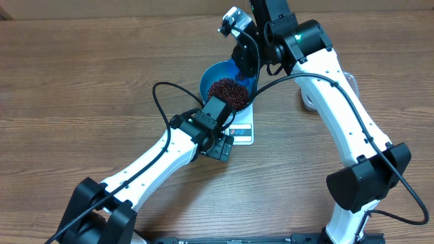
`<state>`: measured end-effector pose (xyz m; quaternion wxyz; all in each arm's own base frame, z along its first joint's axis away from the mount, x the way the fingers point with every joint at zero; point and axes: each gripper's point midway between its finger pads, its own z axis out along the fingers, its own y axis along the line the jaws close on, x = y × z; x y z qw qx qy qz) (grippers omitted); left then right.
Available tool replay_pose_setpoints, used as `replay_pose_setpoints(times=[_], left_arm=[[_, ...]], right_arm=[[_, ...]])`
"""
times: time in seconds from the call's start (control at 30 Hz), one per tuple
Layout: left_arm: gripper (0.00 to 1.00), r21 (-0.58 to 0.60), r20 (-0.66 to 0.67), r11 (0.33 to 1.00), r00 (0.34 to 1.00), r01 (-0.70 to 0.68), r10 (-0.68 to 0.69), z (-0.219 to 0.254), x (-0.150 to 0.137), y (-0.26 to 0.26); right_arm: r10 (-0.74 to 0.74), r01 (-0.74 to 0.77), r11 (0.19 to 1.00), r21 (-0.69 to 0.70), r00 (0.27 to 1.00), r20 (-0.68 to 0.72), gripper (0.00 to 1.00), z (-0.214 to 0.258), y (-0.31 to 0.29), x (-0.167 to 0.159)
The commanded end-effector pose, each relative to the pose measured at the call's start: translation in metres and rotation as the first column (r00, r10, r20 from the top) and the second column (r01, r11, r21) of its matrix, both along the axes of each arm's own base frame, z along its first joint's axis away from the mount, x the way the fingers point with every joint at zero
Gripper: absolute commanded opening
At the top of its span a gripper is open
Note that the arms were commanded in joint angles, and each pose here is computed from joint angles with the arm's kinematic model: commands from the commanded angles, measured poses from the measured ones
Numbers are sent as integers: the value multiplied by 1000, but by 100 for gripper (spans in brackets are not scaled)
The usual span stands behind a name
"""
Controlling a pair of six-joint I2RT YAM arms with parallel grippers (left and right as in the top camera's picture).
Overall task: Scoop item into bowl and weigh 150g on scale
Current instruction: 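Tilt the blue cup slowly to trickle beans into the teal bowl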
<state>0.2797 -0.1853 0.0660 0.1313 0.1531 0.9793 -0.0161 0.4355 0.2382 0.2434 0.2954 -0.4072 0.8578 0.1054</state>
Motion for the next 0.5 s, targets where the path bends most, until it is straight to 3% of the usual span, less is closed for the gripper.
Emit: replay_pose_setpoints(times=[0.0,0.1,0.47], left_arm=[[99,21,0,1000,1000,4,-4,-3,1,7],[99,20,0,1000,1000,4,-4,-3,1,7],[100,20,0,1000,1000,4,-4,-3,1,7]], right_arm=[[-46,46,999,21,998,37,4,10,2,11],[21,-22,999,50,999,25,4,10,11,4],[3,-4,999,43,1000,12,4,6,9,6]])
